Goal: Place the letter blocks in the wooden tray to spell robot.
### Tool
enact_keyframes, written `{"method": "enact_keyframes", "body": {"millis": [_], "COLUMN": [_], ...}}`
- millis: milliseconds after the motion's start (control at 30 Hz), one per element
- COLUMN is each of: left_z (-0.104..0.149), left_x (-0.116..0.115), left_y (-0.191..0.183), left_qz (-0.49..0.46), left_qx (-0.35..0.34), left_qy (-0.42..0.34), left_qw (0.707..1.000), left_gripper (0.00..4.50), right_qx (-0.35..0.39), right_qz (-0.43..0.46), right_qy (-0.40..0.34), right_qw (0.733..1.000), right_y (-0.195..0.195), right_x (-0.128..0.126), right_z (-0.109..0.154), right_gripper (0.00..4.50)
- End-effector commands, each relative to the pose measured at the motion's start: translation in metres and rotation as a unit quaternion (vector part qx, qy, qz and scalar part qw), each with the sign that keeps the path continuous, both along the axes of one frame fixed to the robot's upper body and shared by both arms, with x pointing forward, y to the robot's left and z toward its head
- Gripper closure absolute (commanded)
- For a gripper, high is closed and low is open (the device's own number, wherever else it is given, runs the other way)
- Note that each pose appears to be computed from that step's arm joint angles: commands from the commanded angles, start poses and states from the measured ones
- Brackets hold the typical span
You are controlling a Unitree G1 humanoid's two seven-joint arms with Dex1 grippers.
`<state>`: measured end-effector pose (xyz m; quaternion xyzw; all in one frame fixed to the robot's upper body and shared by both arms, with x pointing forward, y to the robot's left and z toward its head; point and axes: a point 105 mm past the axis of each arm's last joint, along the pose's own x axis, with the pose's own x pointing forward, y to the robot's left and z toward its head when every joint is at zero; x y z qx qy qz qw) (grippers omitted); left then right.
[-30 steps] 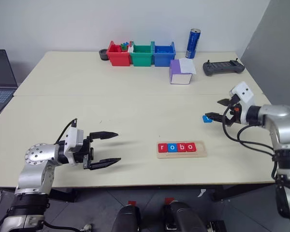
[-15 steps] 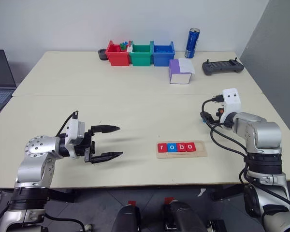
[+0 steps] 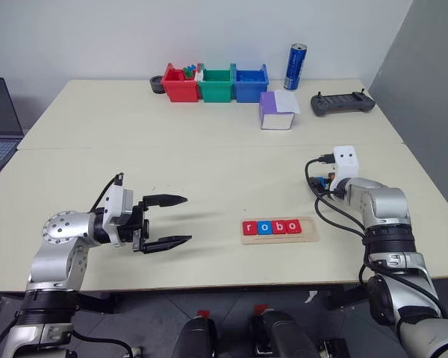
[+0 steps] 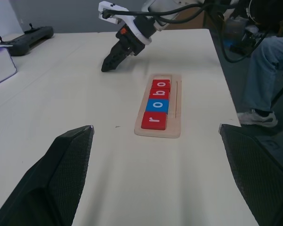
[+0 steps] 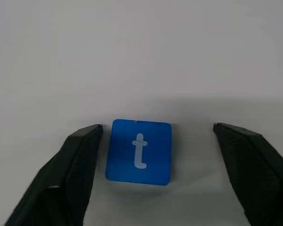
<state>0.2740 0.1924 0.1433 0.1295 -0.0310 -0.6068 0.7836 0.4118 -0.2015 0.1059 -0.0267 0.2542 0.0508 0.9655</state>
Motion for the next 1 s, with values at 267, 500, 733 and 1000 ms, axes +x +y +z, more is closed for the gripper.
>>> {"method": "enact_keyframes", "body": {"millis": [267, 500, 733, 1000], "left_z": [0.003, 0.000, 0.003, 0.007], "left_x": [0.004, 0.007, 0.012, 0.011], "left_y": [0.002, -0.002, -0.016, -0.021], "left_qz": [-0.016, -0.034, -0.052, -0.051], "left_qx": [-0.006, -0.005, -0.009, -0.011], "left_qy": [-0.013, -0.011, -0.016, -0.018], "left_qw": [1.000, 0.999, 0.998, 0.998], "left_gripper": [0.00, 0.00, 0.00, 0.00], "right_qx": [-0.036, -0.045, -0.031, -0.069], "right_qz": [-0.031, -0.056, -0.048, 0.036], "right_qy": [-0.024, 0.006, 0.022, -0.010], "right_qw": [0.999, 0.997, 0.998, 0.997], "right_y": [-0.020, -0.039, -0.042, -0.060], "right_x": [-0.049, -0.102, -0.108, -0.099], "right_z": [0.045, 0.026, 0.008, 0.041], "right_gripper": [3.05, 3.05, 2.30, 0.03]}}
